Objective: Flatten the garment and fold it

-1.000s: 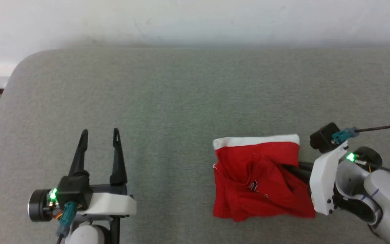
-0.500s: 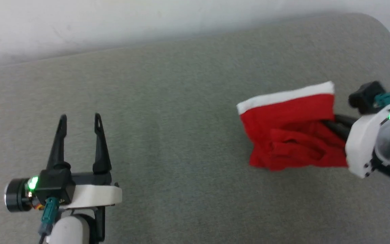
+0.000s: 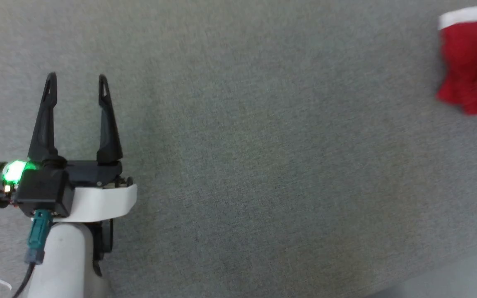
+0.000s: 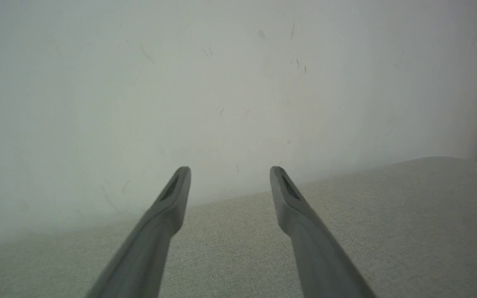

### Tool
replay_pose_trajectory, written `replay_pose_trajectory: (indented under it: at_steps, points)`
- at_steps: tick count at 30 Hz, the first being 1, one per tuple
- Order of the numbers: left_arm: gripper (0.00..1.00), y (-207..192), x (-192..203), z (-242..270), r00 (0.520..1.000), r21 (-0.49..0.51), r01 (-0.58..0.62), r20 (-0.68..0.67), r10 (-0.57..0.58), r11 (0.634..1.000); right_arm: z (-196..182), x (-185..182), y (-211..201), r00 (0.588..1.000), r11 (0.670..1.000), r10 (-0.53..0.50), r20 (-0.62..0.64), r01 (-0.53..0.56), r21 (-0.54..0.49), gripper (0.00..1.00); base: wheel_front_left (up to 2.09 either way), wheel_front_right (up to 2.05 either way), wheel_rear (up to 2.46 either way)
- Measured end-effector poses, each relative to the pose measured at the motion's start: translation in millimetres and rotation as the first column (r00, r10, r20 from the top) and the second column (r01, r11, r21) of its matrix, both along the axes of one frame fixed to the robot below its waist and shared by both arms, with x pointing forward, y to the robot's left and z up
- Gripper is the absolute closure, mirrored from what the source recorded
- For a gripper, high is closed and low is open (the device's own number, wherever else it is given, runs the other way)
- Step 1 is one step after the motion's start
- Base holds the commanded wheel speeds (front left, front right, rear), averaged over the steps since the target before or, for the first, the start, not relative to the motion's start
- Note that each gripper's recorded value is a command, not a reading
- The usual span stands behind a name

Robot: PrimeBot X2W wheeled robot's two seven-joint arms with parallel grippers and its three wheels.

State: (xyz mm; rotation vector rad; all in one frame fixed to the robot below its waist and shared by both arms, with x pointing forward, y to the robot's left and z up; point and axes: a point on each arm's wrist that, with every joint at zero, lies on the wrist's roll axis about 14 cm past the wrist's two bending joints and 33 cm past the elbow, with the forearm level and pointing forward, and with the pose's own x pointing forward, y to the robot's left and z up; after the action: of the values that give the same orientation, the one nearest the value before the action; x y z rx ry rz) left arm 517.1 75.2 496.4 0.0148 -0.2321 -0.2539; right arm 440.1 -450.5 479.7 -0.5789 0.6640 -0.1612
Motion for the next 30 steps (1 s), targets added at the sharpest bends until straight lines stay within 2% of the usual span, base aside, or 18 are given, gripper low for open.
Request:
replay_pose_trajectory:
  at_steps: [4,6,12,13,14,19,24,27,30]
  points:
    - [0.00,-9.7,4.8,-22.0,0.999,-0.017,0.021,-0.034,-0.022,1.000,-1.8,0.9,-42.3,0.993,0.992,-0.115,0.002,0.115,-0.058,1.00,0.00,0.00,0.00]
    - [0.00,-10.9,5.9,-32.3,0.998,-0.022,0.023,-0.054,-0.024,0.999,-7.3,2.7,-52.0,0.990,0.987,-0.138,-0.003,0.137,-0.079,1.00,0.00,0.00,0.00]
    - [0.00,-6.1,6.6,-45.9,0.997,-0.021,0.005,-0.080,-0.007,1.000,-42.5,15.3,-40.9,0.990,0.989,-0.141,-0.021,0.140,-0.042,1.00,0.00,0.00,0.00]
    - [0.00,-5.0,6.2,-44.9,0.997,-0.020,0.003,-0.078,-0.004,1.000,-45.2,16.7,-39.1,0.990,0.989,-0.141,-0.017,0.140,-0.036,0.81,0.00,0.00,0.00]
    - [0.00,-4.1,5.9,-43.1,0.997,-0.018,0.000,-0.074,-0.001,1.000,-45.5,17.3,-39.0,0.989,0.989,-0.144,-0.012,0.144,-0.034,0.00,0.00,0.00,0.00]
    - [0.00,-1.6,3.1,-26.9,0.999,-0.025,-0.014,-0.046,0.013,1.000,-19.1,11.8,-57.2,0.984,0.982,-0.167,0.061,0.171,-0.082,0.00,0.00,0.00,0.00]
    - [0.00,4.8,-6.3,-6.1,0.999,-0.035,-0.041,-0.022,0.041,0.999,41.8,14.5,-71.1,0.973,0.974,-0.083,0.217,0.125,-0.188,0.00,0.00,0.00,0.00]
    - [0.00,11.7,-16.6,2.6,0.998,-0.033,-0.061,-0.023,0.061,0.998,77.7,21.2,-65.7,0.943,0.973,-0.036,0.330,0.109,-0.204,0.00,0.00,0.00,0.00]
    - [0.00,21.0,-27.4,10.8,0.996,-0.028,-0.087,-0.024,0.086,0.996,110.3,36.7,-40.6,0.886,0.982,0.028,0.463,0.063,-0.180,0.00,0.00,0.00,0.00]
